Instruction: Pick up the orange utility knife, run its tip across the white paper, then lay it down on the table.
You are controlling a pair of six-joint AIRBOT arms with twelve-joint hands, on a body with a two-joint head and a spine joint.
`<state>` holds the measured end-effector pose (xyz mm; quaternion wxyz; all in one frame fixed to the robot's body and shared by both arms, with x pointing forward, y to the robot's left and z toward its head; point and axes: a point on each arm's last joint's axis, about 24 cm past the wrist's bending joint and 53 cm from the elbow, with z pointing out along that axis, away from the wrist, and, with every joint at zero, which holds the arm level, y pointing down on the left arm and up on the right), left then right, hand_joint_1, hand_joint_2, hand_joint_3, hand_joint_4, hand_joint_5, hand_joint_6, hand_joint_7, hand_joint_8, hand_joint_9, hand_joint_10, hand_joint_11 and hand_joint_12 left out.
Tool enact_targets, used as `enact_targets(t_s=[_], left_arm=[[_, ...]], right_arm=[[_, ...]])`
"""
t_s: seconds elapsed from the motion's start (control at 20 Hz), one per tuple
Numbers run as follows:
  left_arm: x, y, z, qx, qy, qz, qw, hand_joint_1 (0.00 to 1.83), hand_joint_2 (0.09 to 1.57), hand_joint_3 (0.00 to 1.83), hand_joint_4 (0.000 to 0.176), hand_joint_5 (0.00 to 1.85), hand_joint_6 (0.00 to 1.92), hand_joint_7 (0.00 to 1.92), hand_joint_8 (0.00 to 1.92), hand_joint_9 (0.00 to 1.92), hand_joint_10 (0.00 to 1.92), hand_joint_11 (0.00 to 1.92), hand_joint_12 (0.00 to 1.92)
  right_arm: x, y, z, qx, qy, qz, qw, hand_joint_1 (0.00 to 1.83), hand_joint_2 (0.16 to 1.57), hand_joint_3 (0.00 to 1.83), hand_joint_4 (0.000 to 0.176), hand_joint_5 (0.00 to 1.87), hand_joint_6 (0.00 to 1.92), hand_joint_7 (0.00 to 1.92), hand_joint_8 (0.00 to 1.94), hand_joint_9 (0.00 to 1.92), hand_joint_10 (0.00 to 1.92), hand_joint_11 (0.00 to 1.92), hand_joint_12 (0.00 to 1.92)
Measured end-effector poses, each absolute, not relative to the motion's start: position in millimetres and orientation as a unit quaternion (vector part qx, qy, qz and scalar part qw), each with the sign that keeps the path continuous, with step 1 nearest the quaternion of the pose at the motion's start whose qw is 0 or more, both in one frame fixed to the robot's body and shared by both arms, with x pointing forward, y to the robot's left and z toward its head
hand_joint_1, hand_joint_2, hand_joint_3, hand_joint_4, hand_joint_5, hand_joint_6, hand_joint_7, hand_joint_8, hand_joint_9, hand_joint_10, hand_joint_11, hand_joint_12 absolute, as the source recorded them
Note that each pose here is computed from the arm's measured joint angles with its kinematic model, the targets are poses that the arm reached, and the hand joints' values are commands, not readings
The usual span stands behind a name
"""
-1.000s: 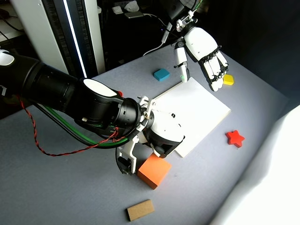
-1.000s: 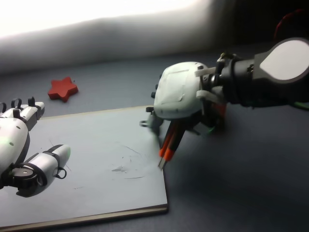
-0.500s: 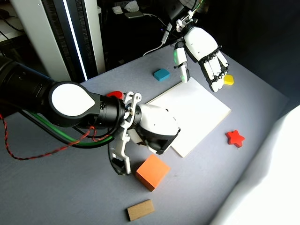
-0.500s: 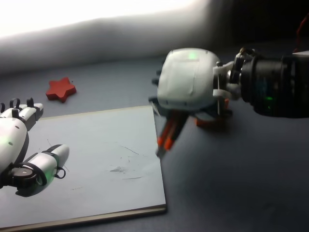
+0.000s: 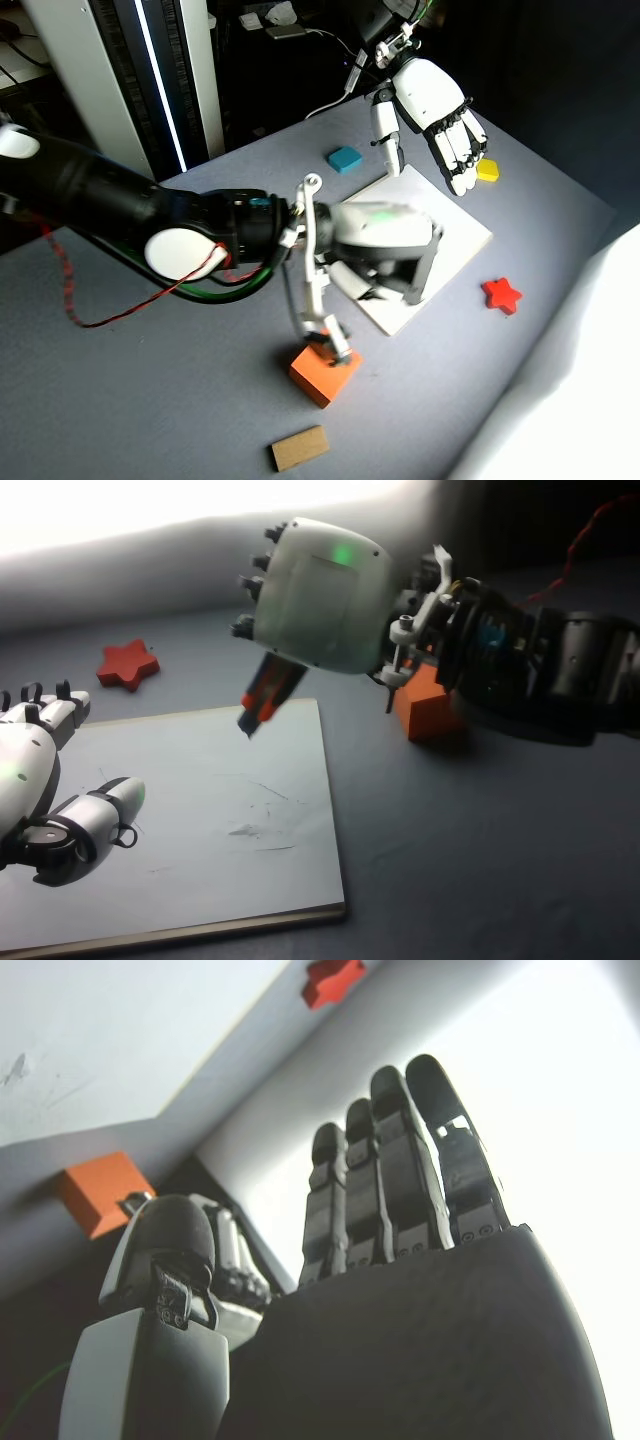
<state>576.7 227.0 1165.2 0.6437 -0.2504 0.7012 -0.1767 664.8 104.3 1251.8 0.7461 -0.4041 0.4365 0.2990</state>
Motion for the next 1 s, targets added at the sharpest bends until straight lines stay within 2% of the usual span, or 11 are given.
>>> enact_targets(t_s=[0.25,0.3,0.4,0.65,1.0], left_arm=[[577.3,226.6,1166.2,-0.248,0.7,-0.177,0.645,0.19,1.35,0.0,0.006,0.24,0.01,0.27,0.0,0.31,0.0,0.0,1.0],[577.3,226.8,1166.3,-0.248,0.7,-0.177,0.646,0.2,1.36,0.0,0.008,0.23,0.0,0.27,0.0,0.3,0.0,0.0,1.02],[577.5,227.3,1165.7,-0.247,0.701,-0.176,0.646,0.24,1.34,0.0,0.001,0.26,0.01,0.32,0.01,0.35,0.02,0.0,1.11],[579.6,231.7,1164.6,-0.248,0.7,-0.17,0.647,0.16,1.37,0.01,0.0,0.19,0.0,0.3,0.0,0.36,0.01,0.0,1.1],[581.0,229.9,1159.8,-0.246,0.704,-0.17,0.644,0.2,1.36,0.0,0.004,0.18,0.0,0.3,0.0,0.32,0.0,0.0,1.07]], right_arm=[[649.3,128.4,1234.7,-0.479,0.348,0.258,0.763,1.49,0.93,0.71,0.176,1.47,1.92,1.62,1.94,1.74,1.92,1.82,1.92],[645.3,134.8,1231.8,-0.495,0.328,0.253,0.764,1.48,0.94,0.7,0.176,1.46,1.92,1.62,1.94,1.74,1.92,1.82,1.92],[639.1,144.8,1230.2,-0.511,0.293,0.25,0.768,1.5,0.95,0.7,0.176,1.49,1.92,1.67,1.94,1.77,1.92,1.85,1.92],[634.9,154.5,1205.7,-0.523,0.278,0.248,0.767,1.49,0.95,0.73,0.176,1.51,1.92,1.7,1.94,1.8,1.92,1.87,1.92],[645.5,172.5,1196.3,-0.525,0.263,0.243,0.772,1.48,0.94,0.73,0.176,1.49,1.92,1.66,1.94,1.79,1.92,1.87,1.92]])
